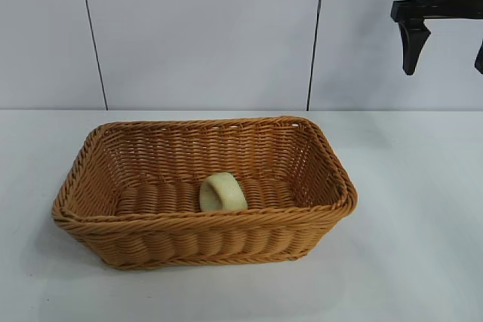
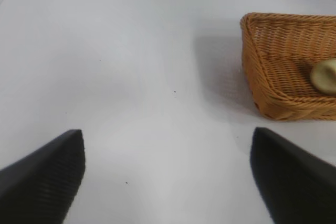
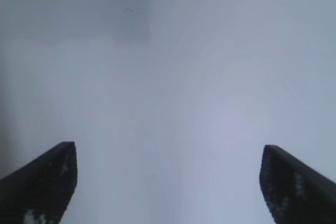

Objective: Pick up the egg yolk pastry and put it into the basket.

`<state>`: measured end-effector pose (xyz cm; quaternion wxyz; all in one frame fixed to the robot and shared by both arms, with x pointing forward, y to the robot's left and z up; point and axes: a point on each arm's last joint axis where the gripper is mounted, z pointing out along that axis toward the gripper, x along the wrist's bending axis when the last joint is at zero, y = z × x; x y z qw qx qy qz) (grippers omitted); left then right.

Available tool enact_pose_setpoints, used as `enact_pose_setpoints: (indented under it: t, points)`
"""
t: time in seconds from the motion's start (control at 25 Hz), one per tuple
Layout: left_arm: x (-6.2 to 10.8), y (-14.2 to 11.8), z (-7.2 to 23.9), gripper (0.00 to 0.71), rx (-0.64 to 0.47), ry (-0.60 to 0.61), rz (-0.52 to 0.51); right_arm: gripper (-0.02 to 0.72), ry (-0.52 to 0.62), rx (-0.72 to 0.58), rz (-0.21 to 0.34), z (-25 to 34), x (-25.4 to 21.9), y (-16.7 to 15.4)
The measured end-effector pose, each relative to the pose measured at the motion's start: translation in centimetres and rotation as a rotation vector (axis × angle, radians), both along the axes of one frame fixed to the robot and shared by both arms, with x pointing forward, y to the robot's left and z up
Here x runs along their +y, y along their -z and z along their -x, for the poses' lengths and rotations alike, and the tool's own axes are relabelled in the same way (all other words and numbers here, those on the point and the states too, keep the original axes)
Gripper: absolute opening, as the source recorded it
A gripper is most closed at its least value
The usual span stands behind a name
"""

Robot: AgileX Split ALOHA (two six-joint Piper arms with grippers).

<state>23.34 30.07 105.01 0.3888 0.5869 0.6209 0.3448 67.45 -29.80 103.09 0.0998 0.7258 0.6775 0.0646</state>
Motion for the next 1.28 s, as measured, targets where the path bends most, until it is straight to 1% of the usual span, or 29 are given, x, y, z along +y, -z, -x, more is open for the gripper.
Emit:
enact_pose_setpoints:
  t: [0.2, 0.36, 0.48, 0.64, 0.8, 0.92, 1.2, 1.28]
  points:
    - [0.0, 0.0, 0.0, 0.662, 0.000, 0.001, 0.001, 0.642, -0.015, 0.103, 0.003, 4.5, -0.1, 0.7]
    - [0.0, 0.0, 0.0, 0.662, 0.000, 0.001, 0.001, 0.642, -0.035, 0.152, 0.007, 9.4, -0.1, 0.1]
    - [0.0, 0.0, 0.0, 0.662, 0.000, 0.001, 0.001, 0.642, -0.039, 0.176, 0.007, 13.7, -0.2, -0.2]
    - [0.0, 0.0, 0.0, 0.662, 0.000, 0.001, 0.001, 0.642, -0.039, 0.144, 0.008, 19.4, -0.3, -1.4]
    - [0.0, 0.0, 0.0, 0.662, 0.000, 0.001, 0.001, 0.642, -0.039, 0.070, 0.008, 25.1, -0.3, -2.3]
    - [0.0, 0.0, 0.0, 0.662, 0.000, 0.001, 0.001, 0.642, -0.039, -0.011, 0.008, 29.0, -0.4, -2.4]
    - [0.0, 0.0, 0.0, 0.662, 0.000, 0.002, 0.002, 0.642, -0.041, -0.327, 0.007, 36.7, -0.5, -1.6]
    - [0.0, 0.0, 0.0, 0.662, 0.000, 0.002, 0.002, 0.642, -0.042, -0.449, 0.006, 38.4, -0.5, -2.0]
